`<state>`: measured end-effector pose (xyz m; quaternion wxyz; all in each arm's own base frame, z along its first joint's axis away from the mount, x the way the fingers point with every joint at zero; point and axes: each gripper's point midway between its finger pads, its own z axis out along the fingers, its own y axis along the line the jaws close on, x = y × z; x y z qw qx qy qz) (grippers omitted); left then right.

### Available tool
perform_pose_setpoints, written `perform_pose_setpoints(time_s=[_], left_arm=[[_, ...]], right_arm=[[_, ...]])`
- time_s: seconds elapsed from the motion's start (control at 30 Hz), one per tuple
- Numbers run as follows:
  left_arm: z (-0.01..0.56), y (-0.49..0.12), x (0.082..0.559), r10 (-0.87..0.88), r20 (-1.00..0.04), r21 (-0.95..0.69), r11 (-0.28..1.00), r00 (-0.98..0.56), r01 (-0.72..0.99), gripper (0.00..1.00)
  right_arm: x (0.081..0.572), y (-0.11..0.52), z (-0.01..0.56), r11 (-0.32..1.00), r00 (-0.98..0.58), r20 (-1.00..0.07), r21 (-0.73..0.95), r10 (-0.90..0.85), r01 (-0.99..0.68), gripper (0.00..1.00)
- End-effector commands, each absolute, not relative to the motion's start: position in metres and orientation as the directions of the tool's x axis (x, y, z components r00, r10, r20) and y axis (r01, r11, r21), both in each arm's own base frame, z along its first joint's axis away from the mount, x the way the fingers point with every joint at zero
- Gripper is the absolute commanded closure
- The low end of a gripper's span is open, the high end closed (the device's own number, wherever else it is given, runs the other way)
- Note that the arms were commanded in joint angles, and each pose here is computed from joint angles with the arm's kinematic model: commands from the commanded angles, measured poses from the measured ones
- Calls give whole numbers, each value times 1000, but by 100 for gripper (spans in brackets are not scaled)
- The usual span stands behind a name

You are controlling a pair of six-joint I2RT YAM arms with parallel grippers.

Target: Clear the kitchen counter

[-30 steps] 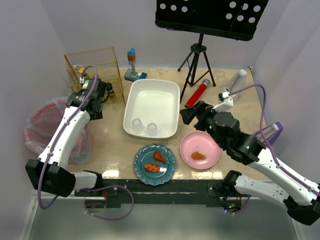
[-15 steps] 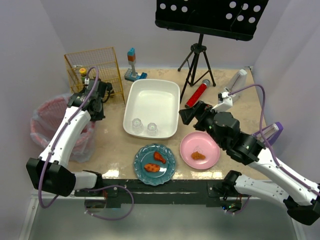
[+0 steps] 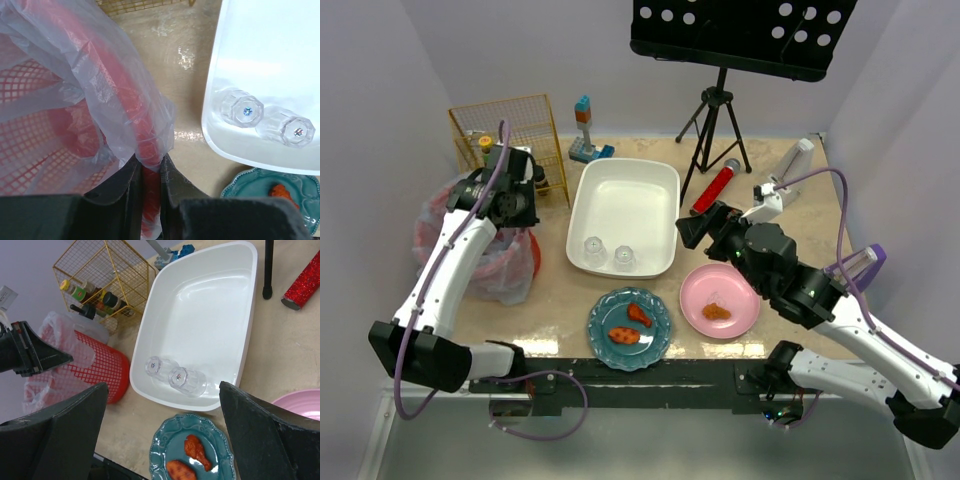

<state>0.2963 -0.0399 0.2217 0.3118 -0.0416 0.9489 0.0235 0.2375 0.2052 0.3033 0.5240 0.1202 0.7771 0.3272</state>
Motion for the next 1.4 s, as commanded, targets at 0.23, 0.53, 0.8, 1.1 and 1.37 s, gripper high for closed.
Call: perform_pose_setpoints(time_s=[0.23,0.53,0.8,1.1,1.37], left_arm=[[227,-68,313,-7,-617,-78,996,-787,52,94],[228,-67,312,9,-622,-62,996,-783,61,66],[238,-59,313,3,-636,-28,999,-771,27,37],[286,-54,320,-16,-708,-23,1000,-706,1,24],[330,-78,328,-16,-804,-113,986,-594,127,22]], right_arm=[[236,203,310,737,-408,-727,655,553,-167,2],[238,209,309,738,-416,-727,653,547,-171,2],[238,208,309,738,-418,-726,653,546,-170,2],[234,206,297,752,-443,-724,641,528,-152,2],[227,216,250,785,-540,-713,603,448,-145,2]])
